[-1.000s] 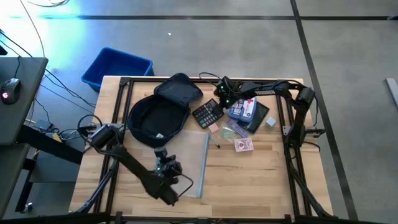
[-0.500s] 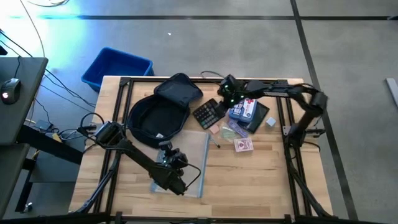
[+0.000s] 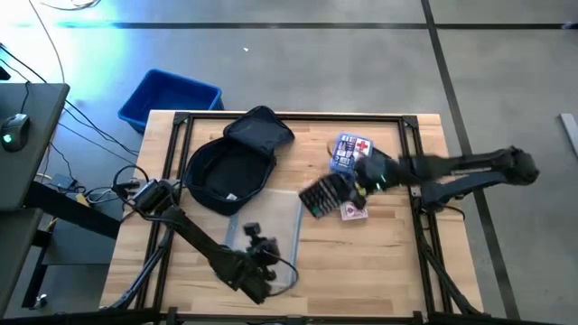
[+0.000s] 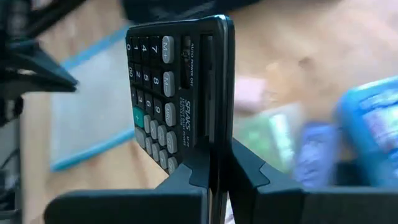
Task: Unpack backpack
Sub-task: Put the calculator into the transparent zip bag
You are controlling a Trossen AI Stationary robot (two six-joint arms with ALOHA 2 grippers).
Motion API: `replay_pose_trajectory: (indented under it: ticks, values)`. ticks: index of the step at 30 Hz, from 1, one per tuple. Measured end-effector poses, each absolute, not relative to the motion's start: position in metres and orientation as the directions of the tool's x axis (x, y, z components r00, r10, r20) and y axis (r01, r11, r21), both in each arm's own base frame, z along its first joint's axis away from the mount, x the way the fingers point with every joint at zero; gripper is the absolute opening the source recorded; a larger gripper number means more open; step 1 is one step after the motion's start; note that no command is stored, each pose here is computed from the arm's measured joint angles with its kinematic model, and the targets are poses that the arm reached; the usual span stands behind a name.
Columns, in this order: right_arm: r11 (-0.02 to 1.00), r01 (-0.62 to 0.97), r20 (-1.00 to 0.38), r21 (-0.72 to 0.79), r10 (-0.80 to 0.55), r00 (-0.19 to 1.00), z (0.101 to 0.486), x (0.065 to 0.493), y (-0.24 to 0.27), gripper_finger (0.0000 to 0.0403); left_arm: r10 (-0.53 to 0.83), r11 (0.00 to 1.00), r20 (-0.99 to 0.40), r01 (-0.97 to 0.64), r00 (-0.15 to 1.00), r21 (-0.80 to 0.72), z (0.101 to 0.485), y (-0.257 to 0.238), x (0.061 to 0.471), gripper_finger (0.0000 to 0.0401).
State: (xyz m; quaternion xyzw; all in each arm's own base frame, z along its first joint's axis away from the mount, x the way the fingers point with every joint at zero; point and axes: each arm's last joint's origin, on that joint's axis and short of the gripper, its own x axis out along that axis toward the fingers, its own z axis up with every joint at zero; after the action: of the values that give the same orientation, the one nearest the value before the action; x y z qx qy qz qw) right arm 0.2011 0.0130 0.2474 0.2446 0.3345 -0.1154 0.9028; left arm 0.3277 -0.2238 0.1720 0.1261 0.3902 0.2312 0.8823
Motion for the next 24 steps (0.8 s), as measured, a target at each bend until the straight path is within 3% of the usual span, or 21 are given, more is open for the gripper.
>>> replay_pose_trajectory:
  ticks: [4, 8, 11, 14, 21, 24]
  values:
    - [0.843, 0.315, -0.575, 0.435, -0.009, 0.818, 0.213, 0.183, 0.049, 0.0006, 0.292, 0.956, -0.631, -0.193, 0.719, 0.222, 0.175, -0.23, 0.358, 0.0065]
    - [0.833, 0.271, -0.48, 0.482, -0.009, 0.877, 0.191, 0.171, 0.074, 0.0006, 0.187, 0.982, -0.605, -0.141, 0.774, 0.124, 0.164, -0.221, 0.386, 0.0104]
    - [0.838, 0.273, -0.464, 0.474, -0.026, 0.885, 0.179, 0.164, 0.091, 0.0005, 0.12, 0.991, -0.641, -0.128, 0.758, 0.034, 0.152, -0.213, 0.396, 0.0122]
    - [0.838, 0.25, -0.421, 0.485, -0.027, 0.907, 0.179, 0.161, 0.107, 0.0005, 0.062, 0.993, -0.747, -0.117, 0.662, -0.022, 0.133, -0.21, 0.393, 0.0127]
    - [0.858, 0.221, -0.406, 0.464, -0.016, 0.914, 0.185, 0.17, 0.123, 0.0005, 0.205, 0.979, -0.861, -0.112, 0.465, 0.172, 0.134, -0.245, 0.345, 0.0108]
    - [0.871, 0.216, -0.42, 0.442, -0.012, 0.908, 0.185, 0.174, 0.126, 0.0005, 0.252, 0.968, -0.851, -0.126, 0.461, 0.219, 0.155, -0.27, 0.329, 0.0101]
